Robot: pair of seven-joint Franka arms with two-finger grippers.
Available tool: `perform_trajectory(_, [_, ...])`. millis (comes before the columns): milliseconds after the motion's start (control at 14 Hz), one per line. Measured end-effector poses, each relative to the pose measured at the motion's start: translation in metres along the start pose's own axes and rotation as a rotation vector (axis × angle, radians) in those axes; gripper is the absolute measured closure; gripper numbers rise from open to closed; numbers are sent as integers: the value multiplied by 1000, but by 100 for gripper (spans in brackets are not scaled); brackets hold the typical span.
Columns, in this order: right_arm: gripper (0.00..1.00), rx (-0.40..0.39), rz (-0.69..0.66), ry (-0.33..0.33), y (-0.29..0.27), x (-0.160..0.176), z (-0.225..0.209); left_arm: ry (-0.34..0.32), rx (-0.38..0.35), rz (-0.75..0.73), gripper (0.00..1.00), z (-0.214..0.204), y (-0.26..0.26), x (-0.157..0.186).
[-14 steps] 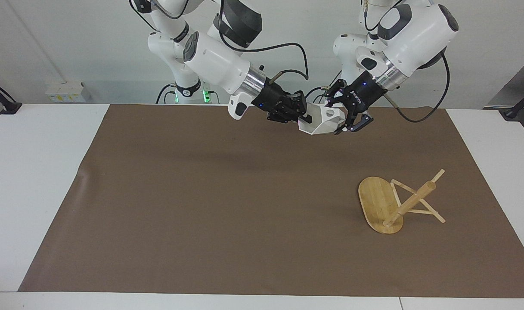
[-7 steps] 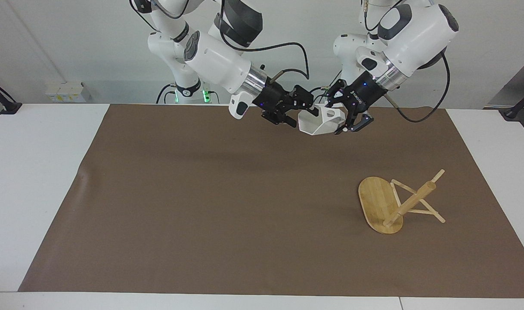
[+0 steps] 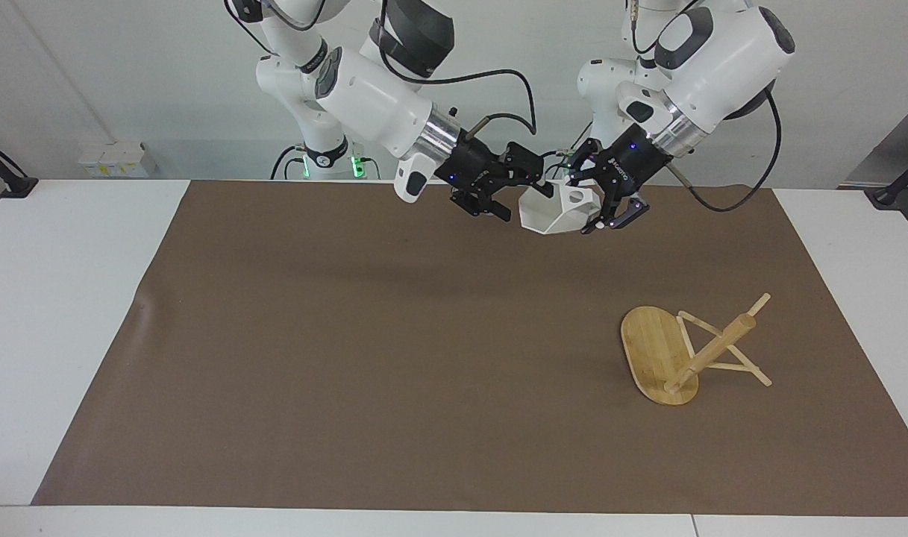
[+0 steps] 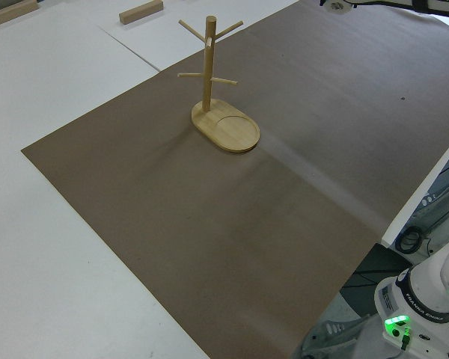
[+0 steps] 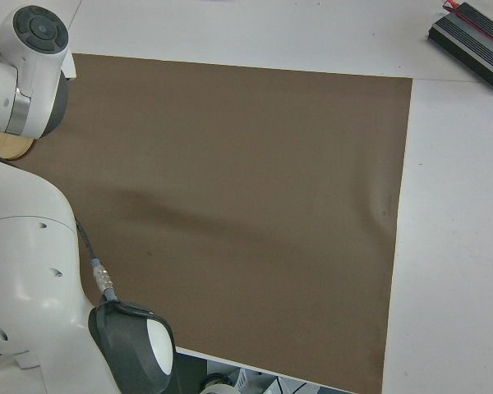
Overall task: Hang cup on rack
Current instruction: 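Open the right gripper and withdraw it while the left gripper holds the cup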
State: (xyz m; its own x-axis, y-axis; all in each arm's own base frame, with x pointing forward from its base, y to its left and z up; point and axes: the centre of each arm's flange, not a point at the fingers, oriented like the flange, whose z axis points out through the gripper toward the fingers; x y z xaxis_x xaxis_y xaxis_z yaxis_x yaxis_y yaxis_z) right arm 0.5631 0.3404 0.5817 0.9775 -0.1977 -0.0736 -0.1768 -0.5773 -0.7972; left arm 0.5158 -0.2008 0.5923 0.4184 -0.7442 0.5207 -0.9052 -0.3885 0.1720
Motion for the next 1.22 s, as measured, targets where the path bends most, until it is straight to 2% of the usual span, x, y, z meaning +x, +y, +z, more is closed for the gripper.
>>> perform_trajectory(287, [0, 15, -10, 39, -3, 5, -9, -3, 5, -27, 25, -1, -2, -1])
perform_trajectory(502, [0, 4, -60, 62, -3, 9, -18, -55, 43, -56, 25, -1, -4, -5])
perform_trajectory(860, [0, -18, -98, 75, -1, 11, -20, -75, 70, -128, 25, -2, -7, -8])
perform_trajectory(1003, [0, -97, -170, 107, 2, 14, -22, -127, 121, -176, 25, -3, -11, -12])
perform_trajectory(1218, [0, -311, -320, 202, 21, 34, -37, -166, 185, -344, 25, -3, -15, -17])
